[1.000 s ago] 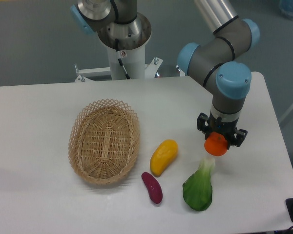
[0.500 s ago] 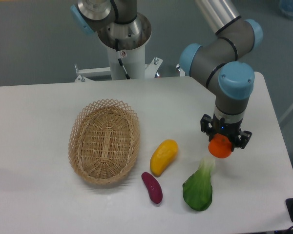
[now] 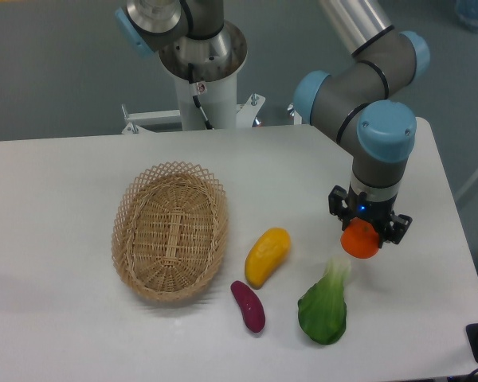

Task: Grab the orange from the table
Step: 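Hold the orange raised above the table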

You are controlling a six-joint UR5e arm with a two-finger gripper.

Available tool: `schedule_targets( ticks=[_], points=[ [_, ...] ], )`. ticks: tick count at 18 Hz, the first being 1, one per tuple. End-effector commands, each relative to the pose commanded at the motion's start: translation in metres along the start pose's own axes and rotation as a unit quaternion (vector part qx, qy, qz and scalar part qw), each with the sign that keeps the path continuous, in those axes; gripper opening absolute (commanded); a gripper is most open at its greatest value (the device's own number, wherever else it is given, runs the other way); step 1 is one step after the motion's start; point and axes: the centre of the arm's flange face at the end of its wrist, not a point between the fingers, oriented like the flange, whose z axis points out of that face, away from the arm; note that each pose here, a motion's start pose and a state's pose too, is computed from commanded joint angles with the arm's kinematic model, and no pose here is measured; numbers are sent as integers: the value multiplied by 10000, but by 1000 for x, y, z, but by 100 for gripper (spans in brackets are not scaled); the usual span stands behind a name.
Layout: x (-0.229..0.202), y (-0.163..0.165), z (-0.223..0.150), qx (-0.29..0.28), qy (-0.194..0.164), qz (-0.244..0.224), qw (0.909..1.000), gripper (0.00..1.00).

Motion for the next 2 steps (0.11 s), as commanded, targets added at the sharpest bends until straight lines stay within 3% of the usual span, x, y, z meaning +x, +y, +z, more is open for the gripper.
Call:
schedule_targets(
  ticks=[2],
  points=[
    [1, -1, 1, -6, -2, 8, 10000, 66]
  ],
)
